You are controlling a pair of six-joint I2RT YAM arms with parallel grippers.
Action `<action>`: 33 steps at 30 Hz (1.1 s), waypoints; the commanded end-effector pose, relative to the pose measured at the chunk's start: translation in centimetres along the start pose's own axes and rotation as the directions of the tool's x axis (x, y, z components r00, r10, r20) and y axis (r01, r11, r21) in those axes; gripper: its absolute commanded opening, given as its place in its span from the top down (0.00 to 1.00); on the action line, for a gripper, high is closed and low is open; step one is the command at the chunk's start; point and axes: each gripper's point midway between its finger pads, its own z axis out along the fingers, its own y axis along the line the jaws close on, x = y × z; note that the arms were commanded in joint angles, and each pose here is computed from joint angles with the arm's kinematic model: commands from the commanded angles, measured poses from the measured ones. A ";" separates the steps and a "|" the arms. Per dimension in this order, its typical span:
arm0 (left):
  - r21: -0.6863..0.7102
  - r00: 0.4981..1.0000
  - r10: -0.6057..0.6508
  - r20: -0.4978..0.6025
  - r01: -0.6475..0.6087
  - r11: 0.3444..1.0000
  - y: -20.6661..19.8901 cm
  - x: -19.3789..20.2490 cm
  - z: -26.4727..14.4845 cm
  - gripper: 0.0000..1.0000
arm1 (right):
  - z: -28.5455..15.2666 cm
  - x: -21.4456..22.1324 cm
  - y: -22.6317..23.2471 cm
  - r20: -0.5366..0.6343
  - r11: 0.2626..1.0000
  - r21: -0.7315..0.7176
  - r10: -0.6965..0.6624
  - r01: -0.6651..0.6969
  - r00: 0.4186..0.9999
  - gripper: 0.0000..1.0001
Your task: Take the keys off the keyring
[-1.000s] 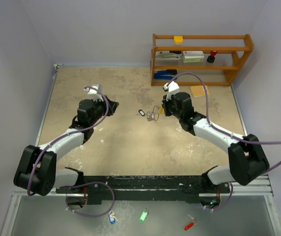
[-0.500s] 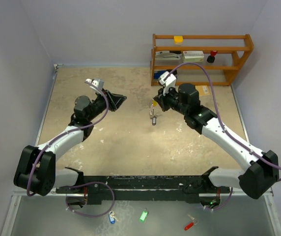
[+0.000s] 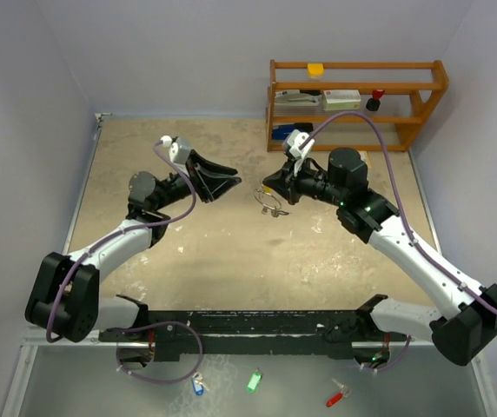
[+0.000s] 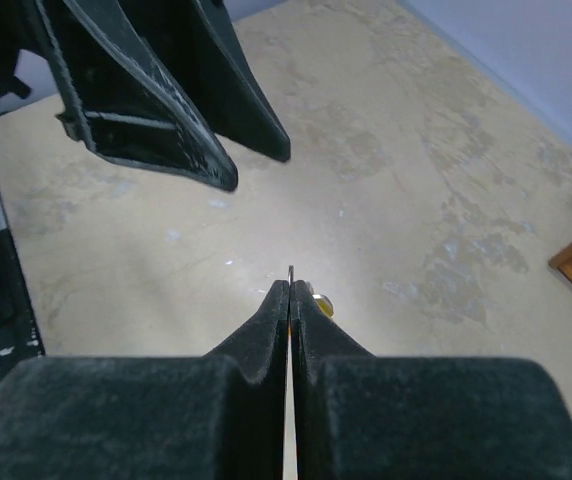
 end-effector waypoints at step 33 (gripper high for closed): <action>0.357 0.985 0.175 0.008 -0.166 0.919 -8.5 1.7 2.9 0.64 | -3.4 -7.5 5.0 0.235 0.981 -0.186 -0.015 0.060 0.972 1.00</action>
